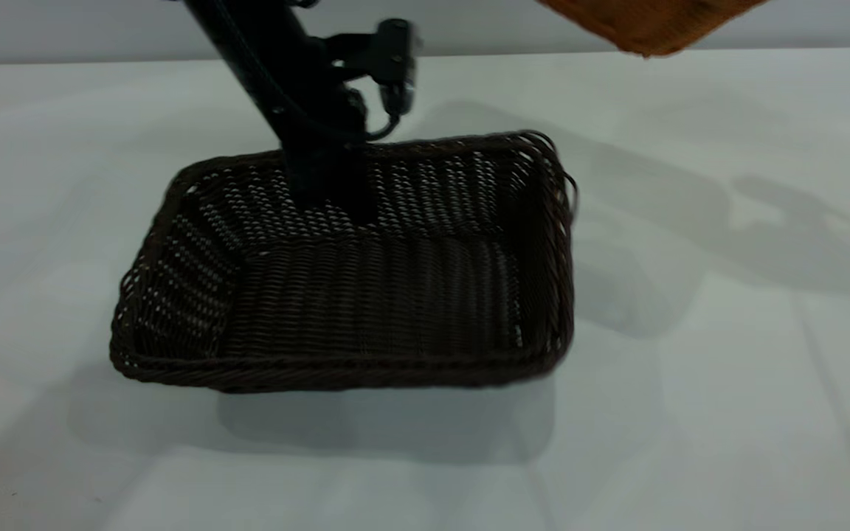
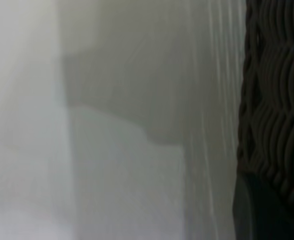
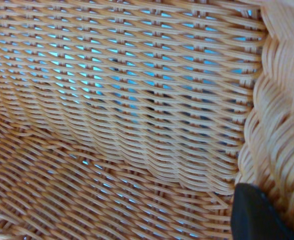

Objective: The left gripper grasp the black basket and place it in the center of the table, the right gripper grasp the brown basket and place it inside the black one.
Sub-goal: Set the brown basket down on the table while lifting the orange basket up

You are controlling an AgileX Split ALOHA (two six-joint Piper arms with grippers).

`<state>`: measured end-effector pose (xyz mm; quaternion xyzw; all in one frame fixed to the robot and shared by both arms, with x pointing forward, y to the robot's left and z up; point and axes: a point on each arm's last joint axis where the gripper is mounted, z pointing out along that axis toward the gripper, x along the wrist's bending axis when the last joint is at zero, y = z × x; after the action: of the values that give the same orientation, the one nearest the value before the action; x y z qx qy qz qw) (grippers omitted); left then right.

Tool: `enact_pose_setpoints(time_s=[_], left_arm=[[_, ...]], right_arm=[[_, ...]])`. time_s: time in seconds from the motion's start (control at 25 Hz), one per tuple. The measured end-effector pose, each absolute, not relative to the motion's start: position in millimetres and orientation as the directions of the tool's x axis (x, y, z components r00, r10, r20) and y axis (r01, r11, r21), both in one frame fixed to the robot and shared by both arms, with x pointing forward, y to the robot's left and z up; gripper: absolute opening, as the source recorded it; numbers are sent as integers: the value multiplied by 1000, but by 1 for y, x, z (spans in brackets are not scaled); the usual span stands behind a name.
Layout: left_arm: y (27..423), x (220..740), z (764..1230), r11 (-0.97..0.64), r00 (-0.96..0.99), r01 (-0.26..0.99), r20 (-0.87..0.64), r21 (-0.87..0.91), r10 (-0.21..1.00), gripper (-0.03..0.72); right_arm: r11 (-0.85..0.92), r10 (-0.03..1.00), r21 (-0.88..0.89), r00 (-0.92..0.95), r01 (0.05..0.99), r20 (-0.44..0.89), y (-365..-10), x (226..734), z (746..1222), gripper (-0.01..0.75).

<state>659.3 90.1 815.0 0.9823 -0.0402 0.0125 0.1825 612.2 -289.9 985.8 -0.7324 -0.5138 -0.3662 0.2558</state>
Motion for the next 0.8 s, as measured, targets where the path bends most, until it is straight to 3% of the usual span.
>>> enact_pose_setpoints(time_s=[0.2,0.48,0.56,0.8], left_arm=[[75,652,815,-924,991,-135,52,357,-125,85],[74,653,815,-932,999,-31,25,362,-24,107],[73,653,816,-928,1000,-11,21,373,-4,161],[71,654,834,-920,999,-18,45,391,-1,445]], right_arm=[[-315,579,1,191,949,792,-290,611,987,61],[-308,590,2,189,951,785,-291,610,986,62],[-308,590,2,189,951,785,-291,610,986,62],[-309,587,1,190,951,787,-291,610,987,67]])
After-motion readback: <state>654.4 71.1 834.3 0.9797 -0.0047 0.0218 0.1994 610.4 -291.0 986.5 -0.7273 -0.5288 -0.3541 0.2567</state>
